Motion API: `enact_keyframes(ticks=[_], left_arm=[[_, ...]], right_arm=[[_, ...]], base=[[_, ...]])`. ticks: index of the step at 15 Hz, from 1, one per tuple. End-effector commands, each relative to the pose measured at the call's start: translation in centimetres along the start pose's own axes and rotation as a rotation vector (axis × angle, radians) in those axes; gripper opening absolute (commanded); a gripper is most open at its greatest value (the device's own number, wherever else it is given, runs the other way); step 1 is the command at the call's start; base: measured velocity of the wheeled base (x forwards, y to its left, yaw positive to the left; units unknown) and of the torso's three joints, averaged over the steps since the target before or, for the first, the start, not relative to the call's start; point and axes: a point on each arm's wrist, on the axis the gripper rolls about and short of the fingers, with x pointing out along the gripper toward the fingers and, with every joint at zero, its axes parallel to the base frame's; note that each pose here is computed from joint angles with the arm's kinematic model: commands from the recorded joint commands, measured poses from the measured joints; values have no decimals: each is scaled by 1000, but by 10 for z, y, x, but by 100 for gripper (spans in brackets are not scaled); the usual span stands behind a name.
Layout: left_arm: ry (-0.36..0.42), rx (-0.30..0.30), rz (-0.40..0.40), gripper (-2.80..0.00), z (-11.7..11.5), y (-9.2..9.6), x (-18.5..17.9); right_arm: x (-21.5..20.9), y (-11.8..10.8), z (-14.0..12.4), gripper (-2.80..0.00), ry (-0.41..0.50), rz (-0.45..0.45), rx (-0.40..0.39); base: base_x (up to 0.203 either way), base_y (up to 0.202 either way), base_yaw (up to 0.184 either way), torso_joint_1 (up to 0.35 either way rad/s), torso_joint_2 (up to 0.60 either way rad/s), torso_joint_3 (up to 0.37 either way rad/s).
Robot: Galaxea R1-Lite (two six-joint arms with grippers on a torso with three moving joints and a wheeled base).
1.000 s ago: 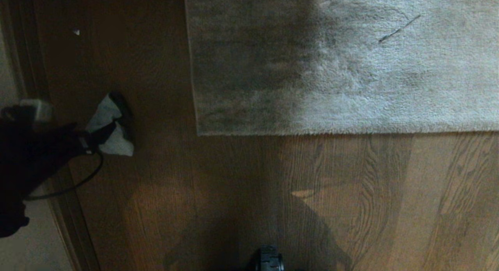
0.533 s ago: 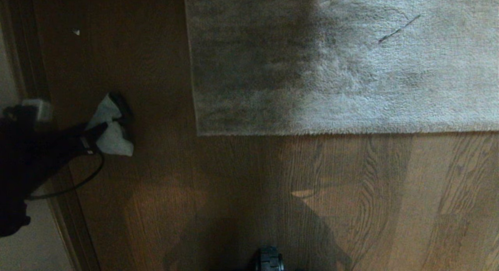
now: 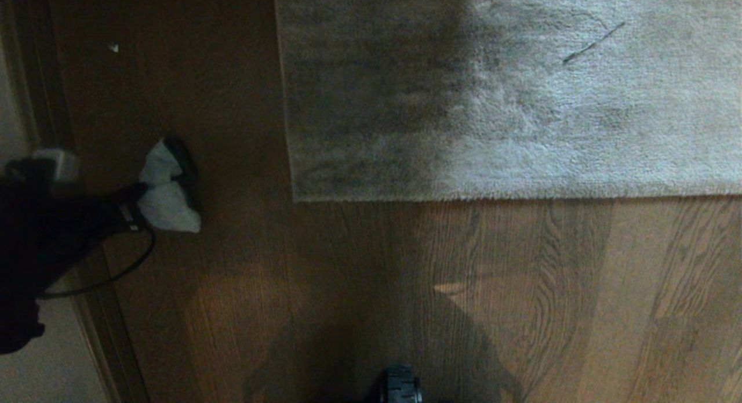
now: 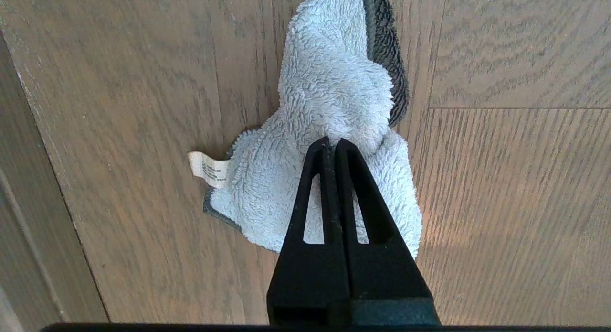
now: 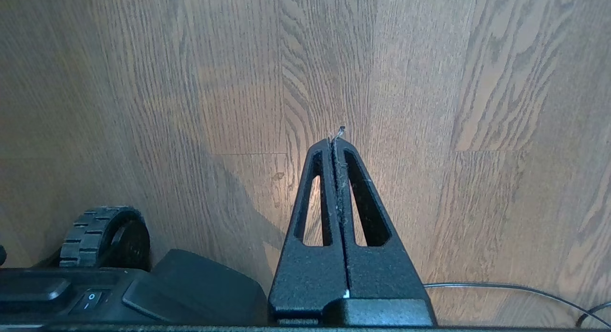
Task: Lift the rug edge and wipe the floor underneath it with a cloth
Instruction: Pick up the rag
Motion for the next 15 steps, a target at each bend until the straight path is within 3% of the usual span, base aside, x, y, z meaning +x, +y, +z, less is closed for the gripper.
enact_keyframes(ticks=[1,15], left_arm=[[-12,3,-1,-280,2,0,-1],[-22,4,10,-280,11,-10,-40]], right_arm=[[0,0,0,-280,0,1,1],[0,0,0,-280,0,1,1]], base=[[0,0,0,0,0,0],[0,0,0,0,0,0]])
